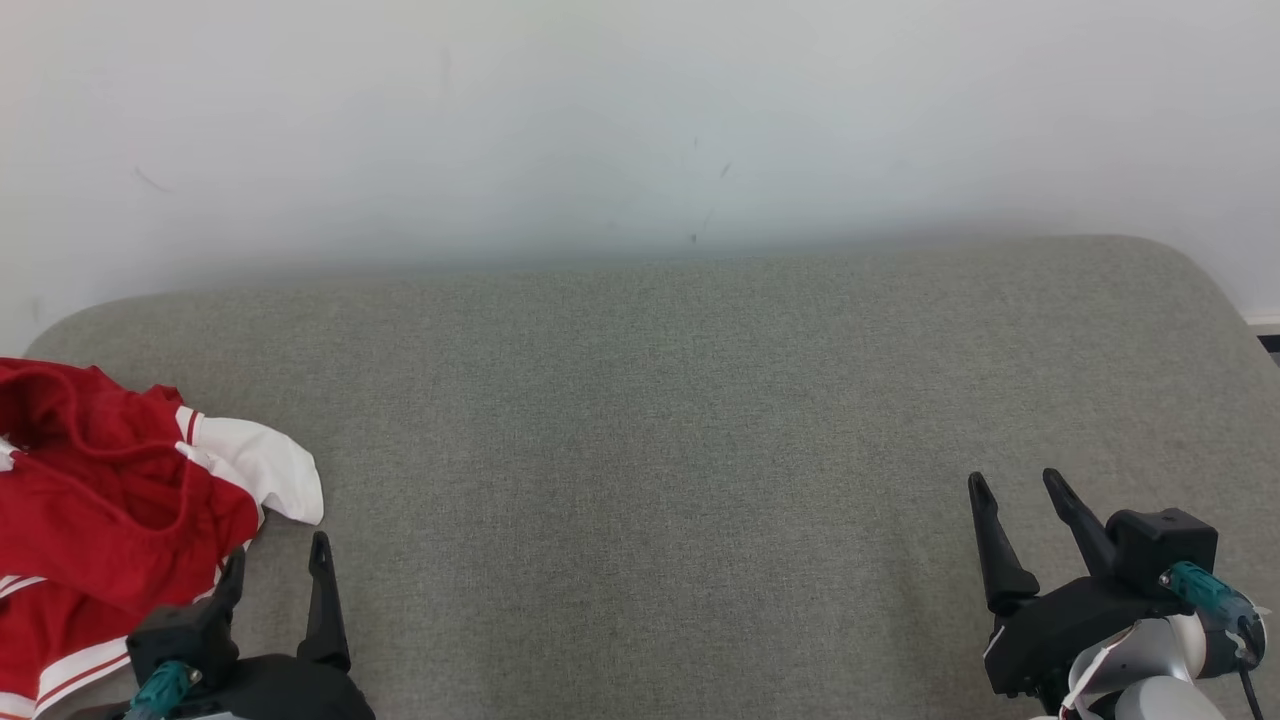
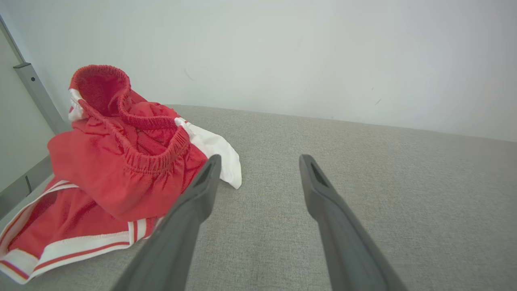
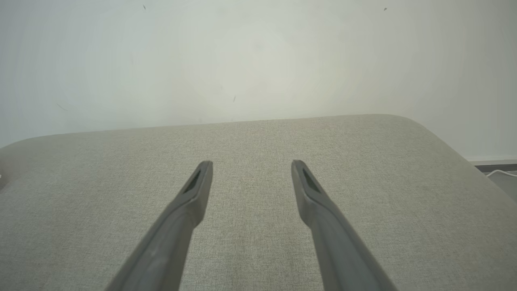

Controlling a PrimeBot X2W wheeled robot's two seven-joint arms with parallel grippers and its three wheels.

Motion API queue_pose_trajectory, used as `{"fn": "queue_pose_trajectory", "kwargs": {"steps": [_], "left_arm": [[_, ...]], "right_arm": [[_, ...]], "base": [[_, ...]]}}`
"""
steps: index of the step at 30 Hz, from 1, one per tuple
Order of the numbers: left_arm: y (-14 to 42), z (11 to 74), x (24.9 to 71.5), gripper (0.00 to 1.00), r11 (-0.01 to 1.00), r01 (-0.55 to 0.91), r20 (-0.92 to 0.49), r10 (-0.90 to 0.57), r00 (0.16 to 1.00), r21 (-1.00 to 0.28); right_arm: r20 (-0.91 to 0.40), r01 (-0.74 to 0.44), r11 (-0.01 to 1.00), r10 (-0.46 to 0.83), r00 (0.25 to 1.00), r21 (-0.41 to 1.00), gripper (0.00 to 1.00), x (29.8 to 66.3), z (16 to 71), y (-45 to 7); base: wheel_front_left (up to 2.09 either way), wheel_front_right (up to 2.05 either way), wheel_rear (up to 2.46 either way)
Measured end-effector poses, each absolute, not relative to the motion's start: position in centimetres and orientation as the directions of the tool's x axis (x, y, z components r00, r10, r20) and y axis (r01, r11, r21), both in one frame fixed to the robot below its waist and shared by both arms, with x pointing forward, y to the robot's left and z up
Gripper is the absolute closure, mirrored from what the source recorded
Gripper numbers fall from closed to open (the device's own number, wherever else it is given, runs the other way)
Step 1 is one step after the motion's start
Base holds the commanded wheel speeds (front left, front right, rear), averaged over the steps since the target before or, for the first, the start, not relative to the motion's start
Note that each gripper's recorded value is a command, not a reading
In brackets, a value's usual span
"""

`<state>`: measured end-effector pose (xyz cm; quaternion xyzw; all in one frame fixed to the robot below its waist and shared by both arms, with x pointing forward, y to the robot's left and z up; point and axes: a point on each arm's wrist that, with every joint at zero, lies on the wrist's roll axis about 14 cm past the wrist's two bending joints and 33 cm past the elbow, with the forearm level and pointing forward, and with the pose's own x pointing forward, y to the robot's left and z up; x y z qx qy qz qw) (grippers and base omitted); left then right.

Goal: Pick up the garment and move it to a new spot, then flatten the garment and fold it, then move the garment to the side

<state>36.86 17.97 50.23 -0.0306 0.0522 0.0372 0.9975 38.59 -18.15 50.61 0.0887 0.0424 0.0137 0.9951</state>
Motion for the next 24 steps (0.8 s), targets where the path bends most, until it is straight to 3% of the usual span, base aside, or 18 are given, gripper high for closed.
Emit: {"fn": "queue_pose_trajectory", "kwargs": {"steps": [10,24], "left_arm": [[18.3,51.9,37.0,0.00,0.990,-0.094,-0.050,0.100,0.994,0.109],[18.8,51.8,36.6,0.00,0.986,-0.106,-0.062,0.115,0.991,0.128]], "right_arm": [[-0.028,-0.025,0.999,0.026,0.999,0.033,0.00,38.7,52.1,-18.1],[-0.003,0.006,0.999,-0.006,1.000,0.044,0.00,38.8,52.9,-18.9]], "base": [[0.00,0.00,0.00],[0.00,0.00,0.00]]}}
